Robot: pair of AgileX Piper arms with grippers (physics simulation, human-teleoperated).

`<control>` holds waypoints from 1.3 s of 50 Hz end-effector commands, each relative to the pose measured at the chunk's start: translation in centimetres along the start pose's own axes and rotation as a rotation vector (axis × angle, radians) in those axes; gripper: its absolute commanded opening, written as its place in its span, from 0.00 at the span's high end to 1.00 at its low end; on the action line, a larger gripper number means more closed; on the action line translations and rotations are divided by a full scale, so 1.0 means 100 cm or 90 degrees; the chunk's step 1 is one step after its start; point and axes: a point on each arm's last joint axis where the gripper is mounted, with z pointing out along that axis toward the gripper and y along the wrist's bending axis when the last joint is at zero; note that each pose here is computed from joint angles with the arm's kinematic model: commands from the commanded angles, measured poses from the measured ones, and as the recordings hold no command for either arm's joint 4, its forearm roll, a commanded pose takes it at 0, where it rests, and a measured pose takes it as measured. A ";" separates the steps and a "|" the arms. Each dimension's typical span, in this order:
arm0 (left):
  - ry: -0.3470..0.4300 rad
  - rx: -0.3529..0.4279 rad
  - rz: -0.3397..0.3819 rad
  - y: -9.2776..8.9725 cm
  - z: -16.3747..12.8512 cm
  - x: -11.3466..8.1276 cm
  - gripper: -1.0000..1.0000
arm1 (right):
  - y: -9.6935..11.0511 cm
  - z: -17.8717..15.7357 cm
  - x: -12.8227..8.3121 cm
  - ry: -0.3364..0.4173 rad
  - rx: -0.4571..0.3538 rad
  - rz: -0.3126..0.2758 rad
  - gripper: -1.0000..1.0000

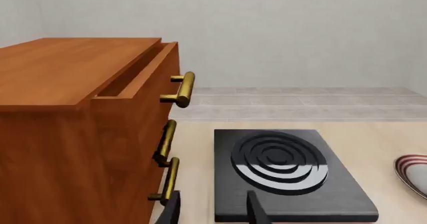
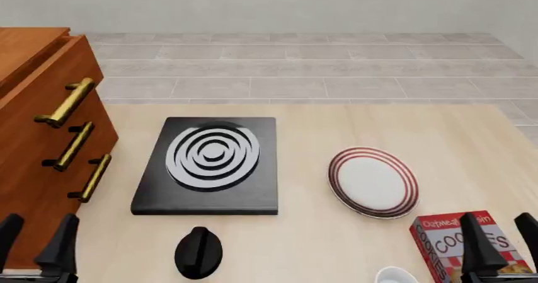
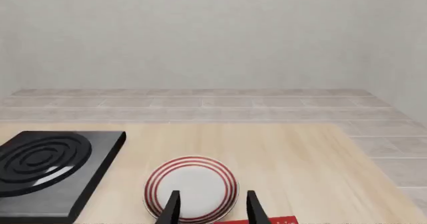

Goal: Pick the akita bowl in the top layer of the wooden cabinet and place it on the plate.

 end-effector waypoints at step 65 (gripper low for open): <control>-0.036 0.056 0.012 -0.005 0.010 -0.116 0.00 | 0.000 0.000 0.001 0.005 0.001 -0.002 0.00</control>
